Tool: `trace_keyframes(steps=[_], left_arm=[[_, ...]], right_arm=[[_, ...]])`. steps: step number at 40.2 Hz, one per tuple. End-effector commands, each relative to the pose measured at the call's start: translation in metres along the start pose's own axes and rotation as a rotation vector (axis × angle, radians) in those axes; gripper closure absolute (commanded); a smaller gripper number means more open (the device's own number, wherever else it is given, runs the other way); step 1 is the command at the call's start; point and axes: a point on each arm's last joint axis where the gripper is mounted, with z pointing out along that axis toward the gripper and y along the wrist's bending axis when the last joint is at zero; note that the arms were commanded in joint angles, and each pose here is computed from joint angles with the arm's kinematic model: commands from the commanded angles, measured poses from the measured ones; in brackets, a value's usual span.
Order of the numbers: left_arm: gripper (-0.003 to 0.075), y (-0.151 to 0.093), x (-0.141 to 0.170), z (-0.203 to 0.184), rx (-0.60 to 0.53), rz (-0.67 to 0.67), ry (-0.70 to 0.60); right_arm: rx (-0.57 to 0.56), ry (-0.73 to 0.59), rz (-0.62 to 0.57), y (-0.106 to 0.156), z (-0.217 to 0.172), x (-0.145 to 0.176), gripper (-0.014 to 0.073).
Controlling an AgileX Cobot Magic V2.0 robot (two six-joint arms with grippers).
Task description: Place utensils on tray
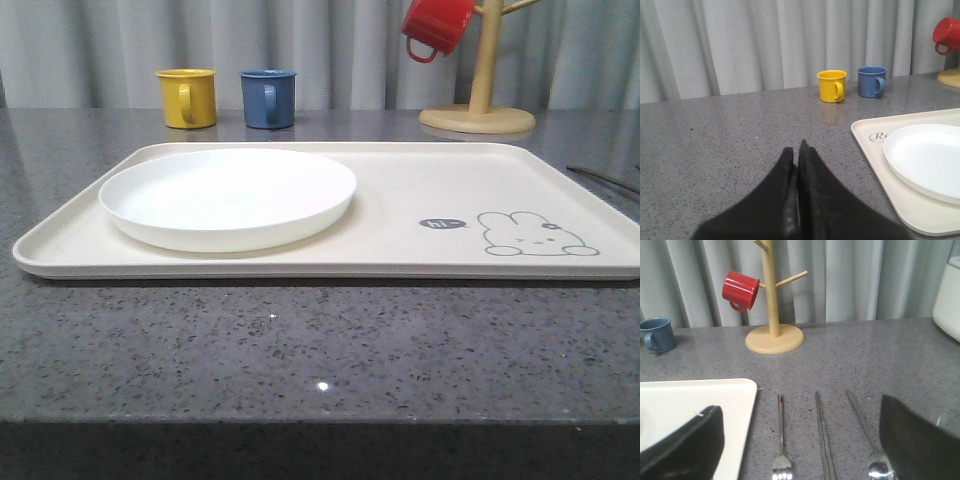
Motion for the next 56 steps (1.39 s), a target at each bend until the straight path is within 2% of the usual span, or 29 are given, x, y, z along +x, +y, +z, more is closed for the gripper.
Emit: trace_keyframes(steps=[1, 37, 42, 49, 56], left_arm=[[0.0738, 0.001, -0.015, -0.002, -0.003, -0.013, -0.103], [0.0738, 0.001, -0.015, -0.002, -0.003, -0.013, -0.103], [0.0738, 0.001, -0.015, -0.002, -0.003, -0.013, -0.103], [0.0738, 0.001, -0.015, -0.002, -0.003, -0.013, -0.103], [0.0738, 0.001, -0.015, -0.002, -0.003, -0.013, -0.103]], right_arm=[[-0.002, -0.105, -0.018, 0.001, -0.002, -0.018, -0.0057], [-0.003, -0.115, -0.018, 0.001, -0.001, -0.019, -0.0056], [-0.001, -0.098, -0.019, 0.001, 0.003, -0.019, -0.0023], [0.012, 0.008, -0.024, 0.001, 0.015, -0.021, -0.0003], [0.024, 0.195, -0.111, 0.005, 0.052, -0.053, 0.0006]])
